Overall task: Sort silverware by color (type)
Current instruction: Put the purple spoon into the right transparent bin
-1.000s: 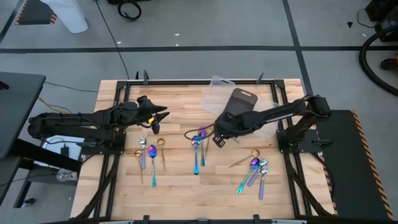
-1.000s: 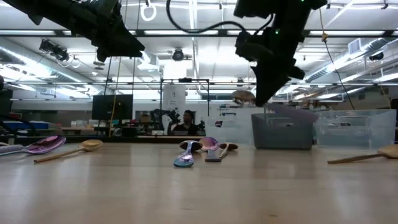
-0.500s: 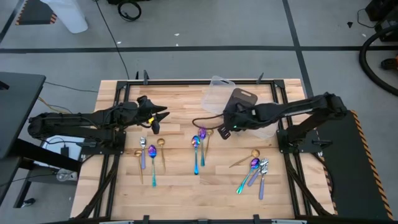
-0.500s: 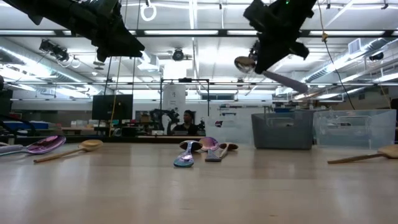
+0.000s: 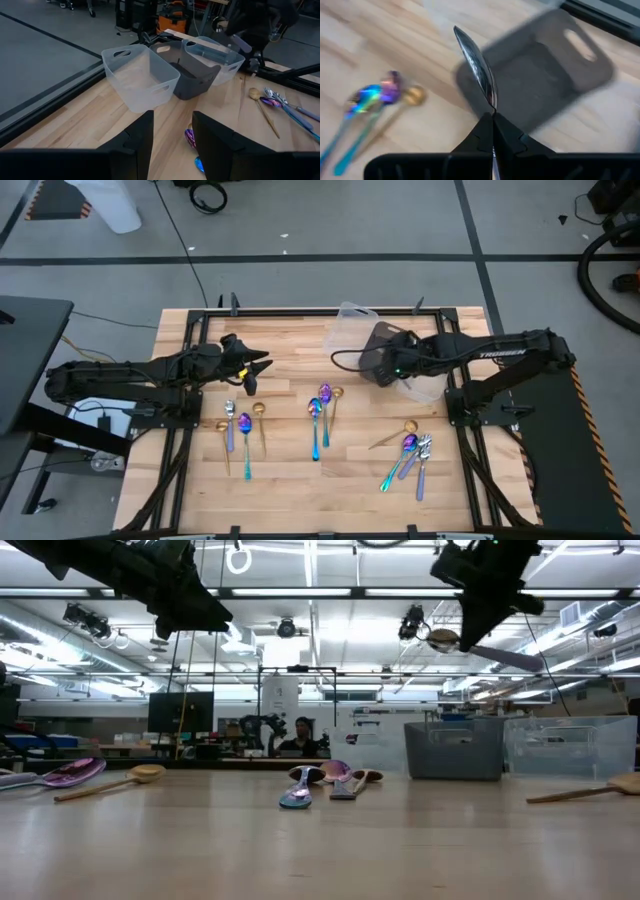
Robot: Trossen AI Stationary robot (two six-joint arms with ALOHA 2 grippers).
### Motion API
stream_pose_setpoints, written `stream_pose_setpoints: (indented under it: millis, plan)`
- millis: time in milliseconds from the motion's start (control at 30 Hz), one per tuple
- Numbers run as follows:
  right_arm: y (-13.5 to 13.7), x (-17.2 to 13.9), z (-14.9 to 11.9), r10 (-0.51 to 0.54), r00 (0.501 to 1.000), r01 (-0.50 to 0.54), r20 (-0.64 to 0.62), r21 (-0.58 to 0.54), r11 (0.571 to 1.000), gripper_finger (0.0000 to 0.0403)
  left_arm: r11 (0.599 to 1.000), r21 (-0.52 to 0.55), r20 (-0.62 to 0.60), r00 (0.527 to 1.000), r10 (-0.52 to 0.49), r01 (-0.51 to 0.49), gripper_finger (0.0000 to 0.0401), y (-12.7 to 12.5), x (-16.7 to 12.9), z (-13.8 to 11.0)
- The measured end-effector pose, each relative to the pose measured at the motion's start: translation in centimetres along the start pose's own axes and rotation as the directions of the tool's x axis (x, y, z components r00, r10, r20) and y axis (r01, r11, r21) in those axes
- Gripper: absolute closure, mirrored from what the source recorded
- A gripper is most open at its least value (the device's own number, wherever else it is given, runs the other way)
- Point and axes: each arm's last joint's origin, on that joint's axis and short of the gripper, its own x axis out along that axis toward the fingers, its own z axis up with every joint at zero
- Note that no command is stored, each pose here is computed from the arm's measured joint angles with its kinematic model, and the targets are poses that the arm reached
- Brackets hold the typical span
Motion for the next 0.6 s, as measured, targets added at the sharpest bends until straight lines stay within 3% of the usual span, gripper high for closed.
stream_pose_setpoints:
  millis: [367,600]
  plan:
    - [-2.7,0.3,0.0,-0.212,0.972,0.218,-0.098,0.060,0.974,0.0396,1.000,0.000,0.000,1.000,0.000,0.000,0.0259,0.0,0.0,0.0]
    - [-4.6,1.5,0.1,-0.314,0.931,0.342,-0.188,0.144,0.928,0.0396,1.000,0.001,0.000,1.000,0.000,0.000,0.0259,0.0,0.0,0.0]
